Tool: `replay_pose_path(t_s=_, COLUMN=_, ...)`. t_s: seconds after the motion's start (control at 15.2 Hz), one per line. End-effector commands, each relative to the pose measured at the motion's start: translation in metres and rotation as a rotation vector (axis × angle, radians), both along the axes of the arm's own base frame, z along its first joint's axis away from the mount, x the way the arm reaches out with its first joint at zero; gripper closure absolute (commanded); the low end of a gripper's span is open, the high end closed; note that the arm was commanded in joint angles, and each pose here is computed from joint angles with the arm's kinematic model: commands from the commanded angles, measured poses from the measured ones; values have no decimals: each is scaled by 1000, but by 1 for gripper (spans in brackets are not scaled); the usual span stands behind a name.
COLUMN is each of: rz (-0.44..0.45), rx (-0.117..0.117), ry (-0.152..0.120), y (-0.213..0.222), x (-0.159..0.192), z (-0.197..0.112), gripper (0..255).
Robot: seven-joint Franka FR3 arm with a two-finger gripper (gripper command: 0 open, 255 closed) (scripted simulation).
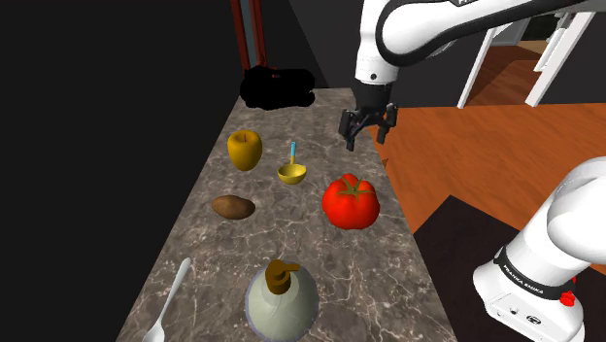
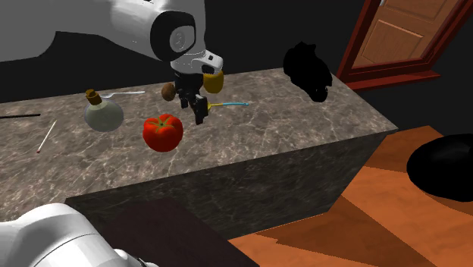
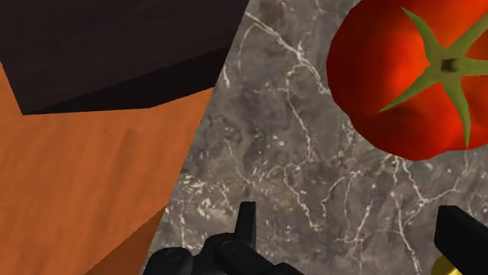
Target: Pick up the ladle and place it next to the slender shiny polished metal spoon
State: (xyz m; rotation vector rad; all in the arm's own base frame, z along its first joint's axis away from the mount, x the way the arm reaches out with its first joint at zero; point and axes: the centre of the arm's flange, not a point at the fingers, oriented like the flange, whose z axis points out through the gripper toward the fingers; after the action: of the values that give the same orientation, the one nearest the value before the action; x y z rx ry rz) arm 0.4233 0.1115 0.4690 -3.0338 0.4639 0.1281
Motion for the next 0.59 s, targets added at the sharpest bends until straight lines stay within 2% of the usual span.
replay_pose_path(t_s=0.0, rz=-49, rx=10, ry=-8, y=11, x=18, z=-12, gripper=0)
replay_pose_path(t_s=0.53, rz=-235, rx=46, ry=-34, y=45, x=98, z=-56, gripper=0)
